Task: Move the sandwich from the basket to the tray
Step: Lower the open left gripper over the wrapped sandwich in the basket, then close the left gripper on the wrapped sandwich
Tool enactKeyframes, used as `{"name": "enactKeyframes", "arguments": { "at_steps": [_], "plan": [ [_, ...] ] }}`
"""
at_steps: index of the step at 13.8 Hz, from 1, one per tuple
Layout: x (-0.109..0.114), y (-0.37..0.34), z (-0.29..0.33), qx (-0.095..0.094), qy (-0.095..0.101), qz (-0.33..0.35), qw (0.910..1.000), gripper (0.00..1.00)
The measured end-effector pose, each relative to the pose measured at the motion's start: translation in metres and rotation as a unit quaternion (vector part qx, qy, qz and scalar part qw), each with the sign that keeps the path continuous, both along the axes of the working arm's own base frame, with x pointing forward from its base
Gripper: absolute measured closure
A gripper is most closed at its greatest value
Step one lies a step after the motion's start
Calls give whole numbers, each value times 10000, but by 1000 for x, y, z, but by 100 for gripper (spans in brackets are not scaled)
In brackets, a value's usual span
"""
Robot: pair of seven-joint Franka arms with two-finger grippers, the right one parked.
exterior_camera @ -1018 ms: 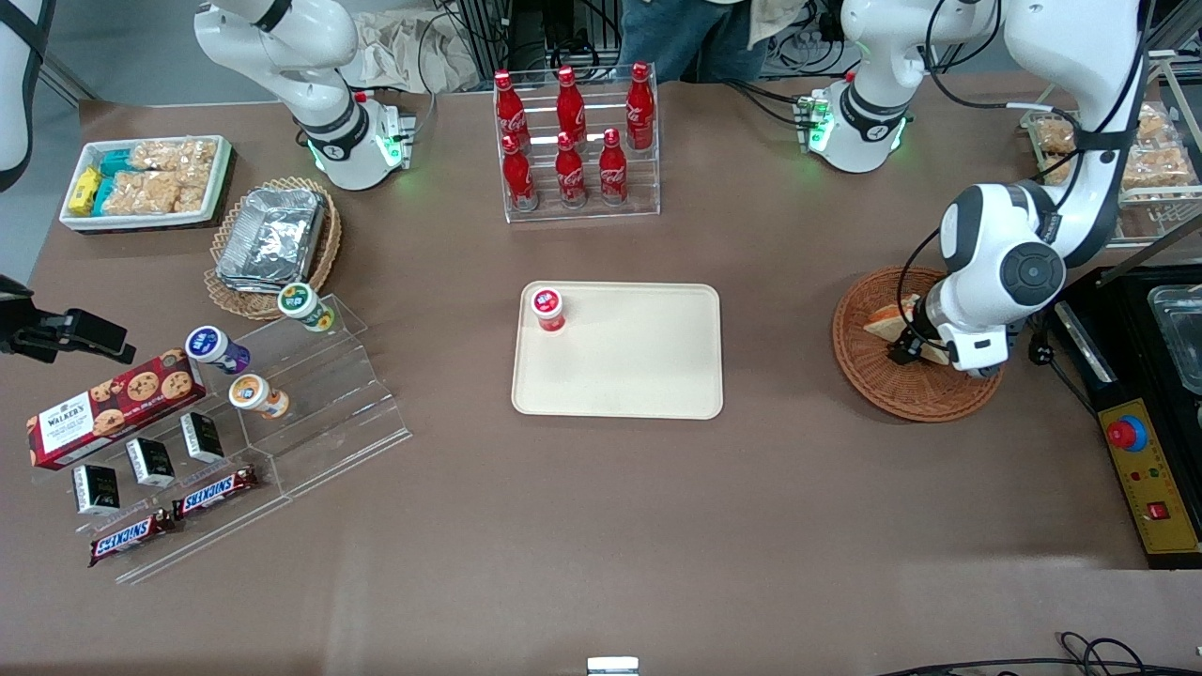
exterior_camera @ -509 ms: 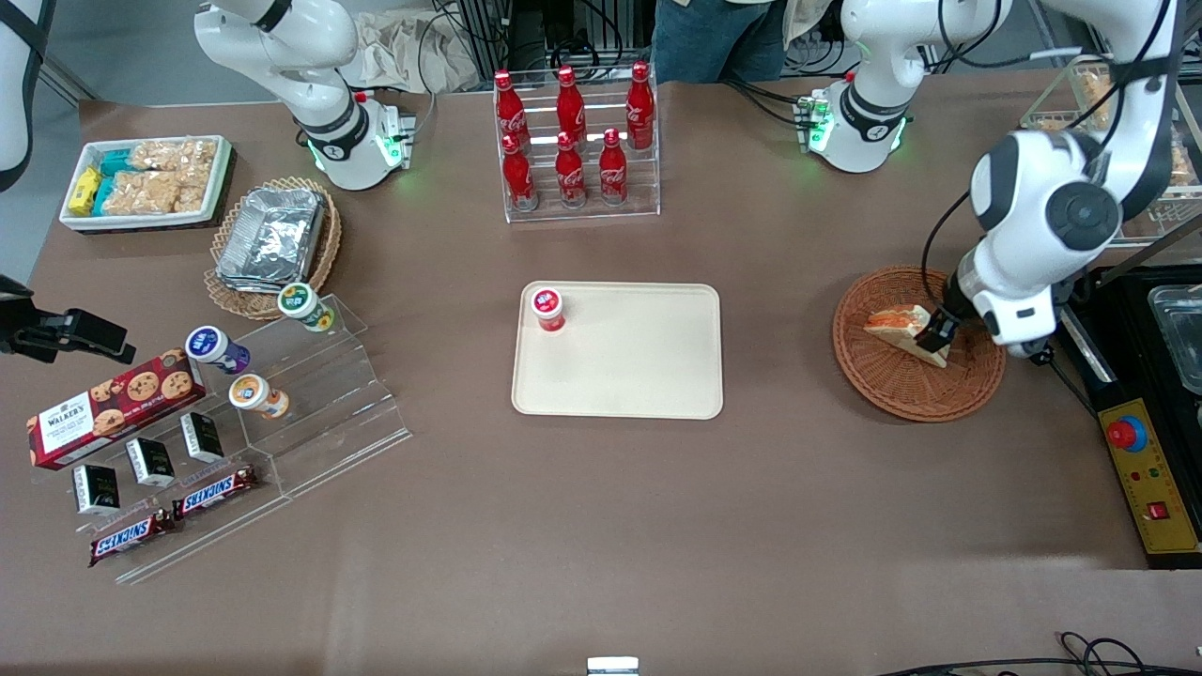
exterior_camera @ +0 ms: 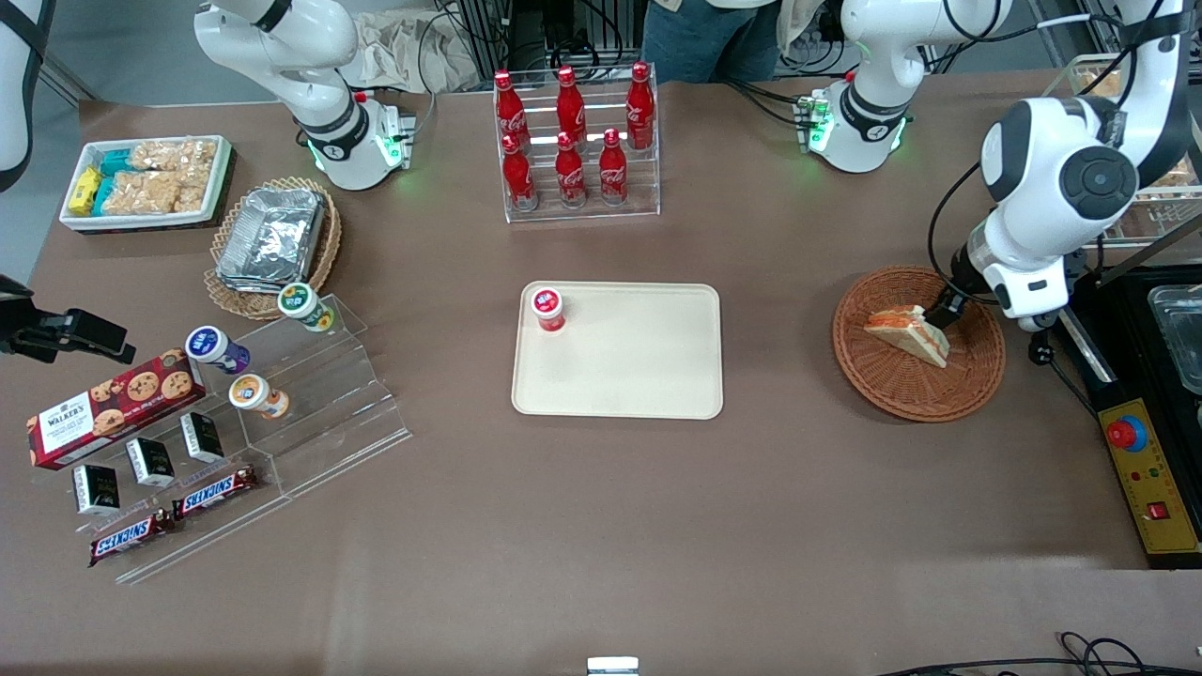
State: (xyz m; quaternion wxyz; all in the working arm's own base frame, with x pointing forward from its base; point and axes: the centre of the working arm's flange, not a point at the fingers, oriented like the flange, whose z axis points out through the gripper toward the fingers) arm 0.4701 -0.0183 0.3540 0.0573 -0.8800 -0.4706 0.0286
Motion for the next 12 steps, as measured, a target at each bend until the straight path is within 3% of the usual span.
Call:
{"name": "enactKeyframes", "arguments": {
  "at_steps": [3, 9, 12],
  "plan": [
    [-5, 0, -55, -82, -144, -17, 9999, 0],
    [-4, 19, -109, -144, -42, 205, 9997, 4],
    [-3, 20, -109, -148, -74, 213, 9996, 39]
  ]
}}
